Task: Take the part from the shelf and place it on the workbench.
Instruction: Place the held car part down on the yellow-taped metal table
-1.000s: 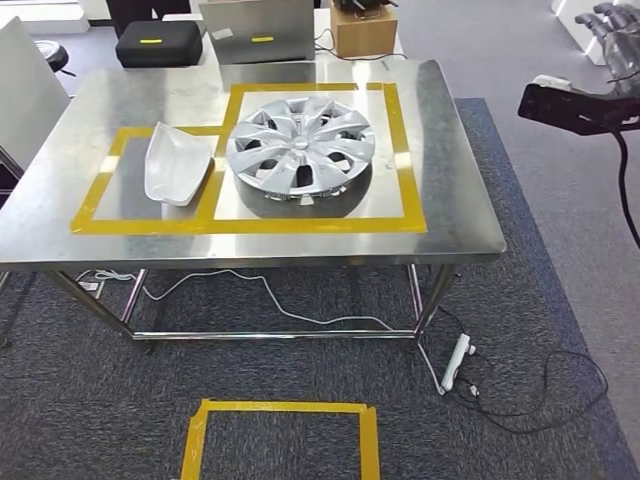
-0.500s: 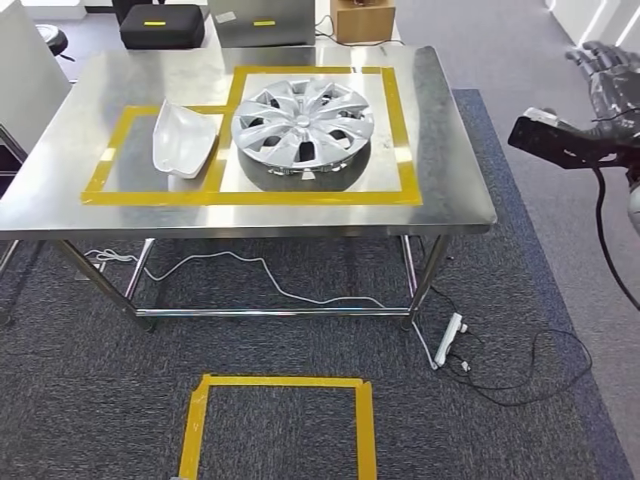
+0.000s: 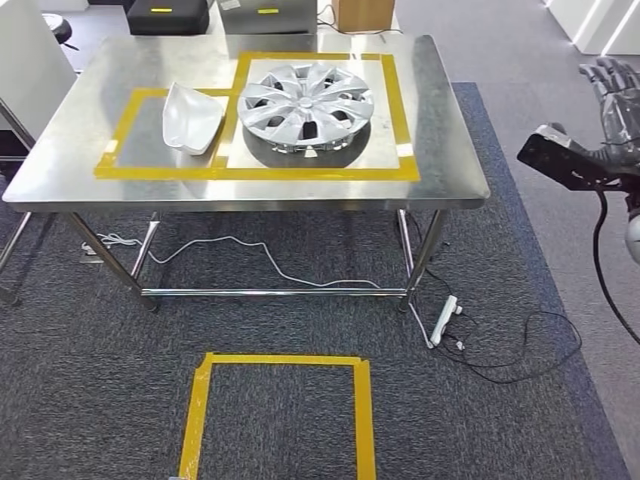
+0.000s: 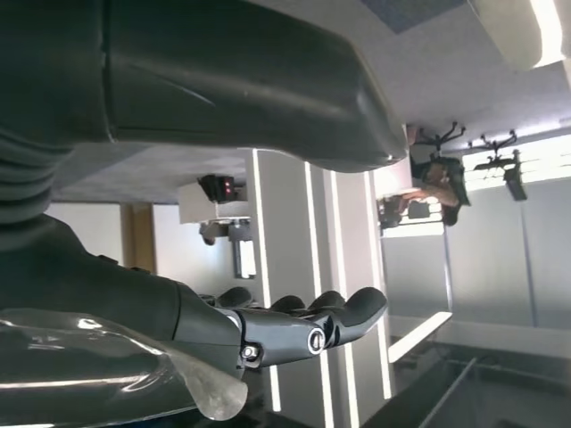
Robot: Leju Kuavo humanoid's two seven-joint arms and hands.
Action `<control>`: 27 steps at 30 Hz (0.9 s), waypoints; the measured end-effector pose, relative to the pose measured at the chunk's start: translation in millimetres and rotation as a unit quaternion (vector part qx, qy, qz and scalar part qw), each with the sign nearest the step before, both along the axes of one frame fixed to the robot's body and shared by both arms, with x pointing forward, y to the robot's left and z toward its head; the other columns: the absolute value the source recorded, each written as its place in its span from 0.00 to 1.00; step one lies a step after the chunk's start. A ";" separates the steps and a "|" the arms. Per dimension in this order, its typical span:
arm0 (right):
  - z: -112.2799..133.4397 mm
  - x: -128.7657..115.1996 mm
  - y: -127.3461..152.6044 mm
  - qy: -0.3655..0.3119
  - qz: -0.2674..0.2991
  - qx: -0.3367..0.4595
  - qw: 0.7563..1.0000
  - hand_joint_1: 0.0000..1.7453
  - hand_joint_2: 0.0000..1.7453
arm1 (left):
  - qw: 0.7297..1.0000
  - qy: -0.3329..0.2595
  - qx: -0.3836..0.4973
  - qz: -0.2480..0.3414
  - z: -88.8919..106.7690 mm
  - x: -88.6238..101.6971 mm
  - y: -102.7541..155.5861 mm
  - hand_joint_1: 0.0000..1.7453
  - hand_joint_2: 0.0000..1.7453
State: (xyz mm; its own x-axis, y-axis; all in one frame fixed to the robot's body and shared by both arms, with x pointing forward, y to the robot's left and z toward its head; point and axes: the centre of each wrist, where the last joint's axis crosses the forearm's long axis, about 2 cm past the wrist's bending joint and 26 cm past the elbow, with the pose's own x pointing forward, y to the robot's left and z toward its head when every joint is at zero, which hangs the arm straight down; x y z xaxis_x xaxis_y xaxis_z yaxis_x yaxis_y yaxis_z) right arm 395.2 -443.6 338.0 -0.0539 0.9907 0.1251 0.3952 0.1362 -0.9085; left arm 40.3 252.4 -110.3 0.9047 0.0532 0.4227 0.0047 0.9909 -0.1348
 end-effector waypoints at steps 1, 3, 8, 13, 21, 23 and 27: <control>-11.3 -6.9 0.4 -0.008 0.005 0.012 1.000 0.00 0.00 | 1.000 0.002 0.001 0.003 -0.2 -1.6 -0.1 0.00 0.00; -39.4 -27.1 2.7 -0.025 0.021 0.043 0.999 0.00 0.00 | 1.000 0.006 0.004 0.011 -0.5 -5.0 -0.5 0.00 0.00; -134.4 -112.1 16.2 -0.040 0.056 0.170 0.983 0.00 0.00 | 0.999 0.018 0.010 0.037 -1.2 -15.4 -3.1 0.00 0.00; -182.7 -182.1 25.7 -0.043 0.028 0.251 0.967 0.00 0.00 | 0.998 0.028 0.010 0.055 -1.4 -23.4 -7.8 0.00 0.00; -203.6 -219.4 30.0 -0.010 -0.030 0.311 0.950 0.00 0.00 | 0.997 0.032 0.014 0.066 -1.3 -24.0 -9.0 0.00 0.00; -221.3 -232.0 37.7 0.019 -0.038 0.345 0.938 0.00 0.00 | 0.997 0.034 0.019 0.071 -1.1 -23.8 -10.7 0.00 0.00; -291.2 -260.3 50.0 0.110 -0.103 0.412 0.899 0.00 0.00 | 0.996 0.035 0.021 0.082 -0.1 -21.7 -18.4 0.00 0.00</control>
State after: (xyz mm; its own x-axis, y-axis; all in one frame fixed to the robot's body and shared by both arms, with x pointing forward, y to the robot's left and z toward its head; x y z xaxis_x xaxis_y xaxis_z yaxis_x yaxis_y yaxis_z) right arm 135.0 -393.6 46.8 0.2355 0.5435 0.8057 0.3112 0.7432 -0.5923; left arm 18.6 234.0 -110.5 0.9126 0.1855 0.3643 -0.1646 0.9824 -0.0879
